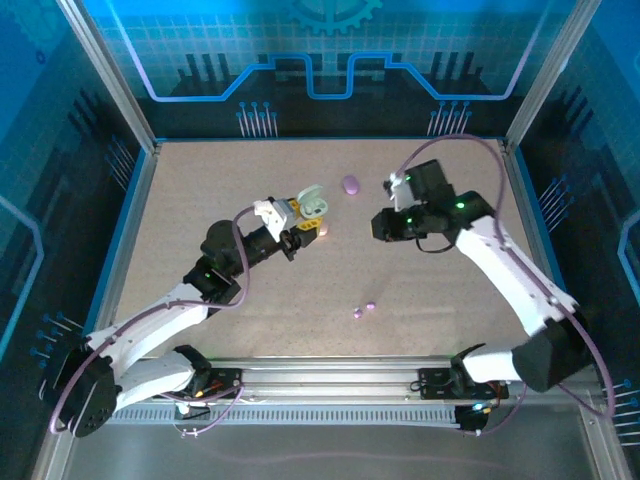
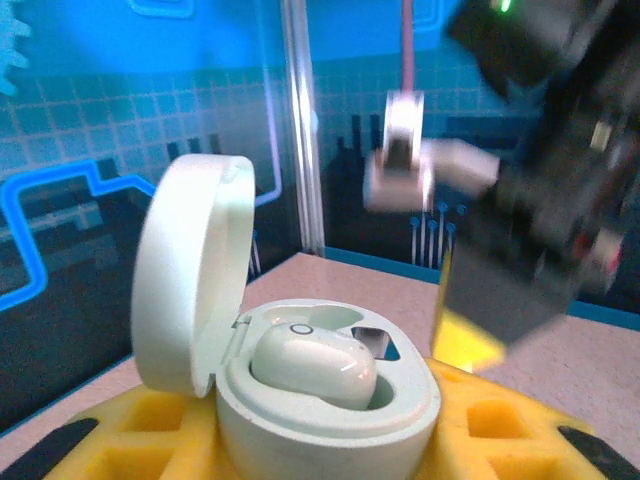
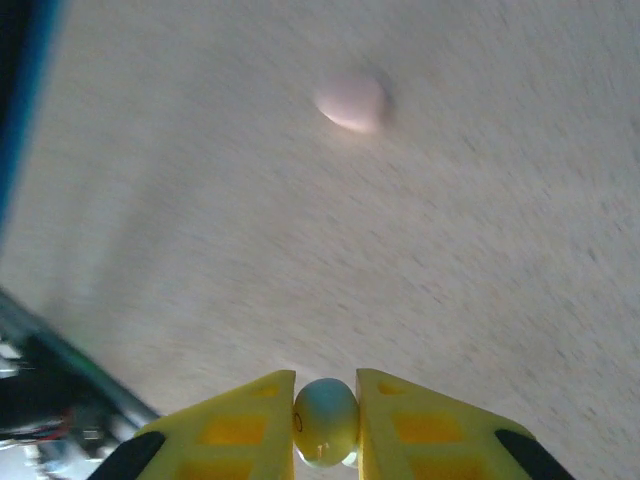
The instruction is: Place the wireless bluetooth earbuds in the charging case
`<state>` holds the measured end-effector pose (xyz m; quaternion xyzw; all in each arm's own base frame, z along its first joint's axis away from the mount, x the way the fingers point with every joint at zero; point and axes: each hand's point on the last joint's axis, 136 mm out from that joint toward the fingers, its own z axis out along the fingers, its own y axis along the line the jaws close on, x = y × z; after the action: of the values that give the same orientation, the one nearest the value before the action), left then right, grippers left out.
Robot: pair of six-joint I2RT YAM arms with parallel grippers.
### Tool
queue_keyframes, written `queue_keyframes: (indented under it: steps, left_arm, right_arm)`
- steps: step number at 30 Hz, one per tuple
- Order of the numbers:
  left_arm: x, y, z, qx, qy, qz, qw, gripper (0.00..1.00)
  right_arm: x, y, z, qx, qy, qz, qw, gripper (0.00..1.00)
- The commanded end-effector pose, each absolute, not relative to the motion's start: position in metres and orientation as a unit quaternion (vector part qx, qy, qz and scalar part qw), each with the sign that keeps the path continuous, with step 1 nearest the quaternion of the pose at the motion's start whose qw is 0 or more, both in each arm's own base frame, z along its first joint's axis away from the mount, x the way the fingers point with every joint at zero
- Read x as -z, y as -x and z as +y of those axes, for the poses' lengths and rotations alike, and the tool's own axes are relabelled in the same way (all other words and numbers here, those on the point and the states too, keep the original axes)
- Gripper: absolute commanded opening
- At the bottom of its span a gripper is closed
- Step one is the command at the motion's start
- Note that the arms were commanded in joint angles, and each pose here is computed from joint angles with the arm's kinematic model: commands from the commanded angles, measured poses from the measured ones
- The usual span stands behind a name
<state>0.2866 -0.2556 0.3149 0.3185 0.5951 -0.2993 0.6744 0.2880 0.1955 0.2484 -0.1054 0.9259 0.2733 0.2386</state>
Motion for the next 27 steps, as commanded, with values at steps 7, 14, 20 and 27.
queue_keyframes:
  steps: [7, 14, 20, 27]
  left_arm:
    - [-0.320, -0.254, -0.290, 0.388, -0.406, 0.521, 0.642, 0.36]
    - [-0.324, -0.249, -0.300, 0.419, -0.413, 0.513, 0.625, 0.36]
    - [-0.327, -0.249, -0.302, 0.425, -0.411, 0.511, 0.624, 0.37]
    - [-0.327, -0.248, -0.302, 0.430, -0.411, 0.511, 0.621, 0.37]
  right_arm:
    - [-0.354, -0.242, 0.242, -0.463, 0.207, 0.823, 0.255, 0.21]
    - [-0.355, -0.234, 0.256, -0.494, 0.232, 0.805, 0.232, 0.21]
    - [-0.346, -0.233, 0.262, -0.496, 0.236, 0.807, 0.216, 0.21]
    - [-0.332, -0.240, 0.270, -0.493, 0.232, 0.814, 0.202, 0.22]
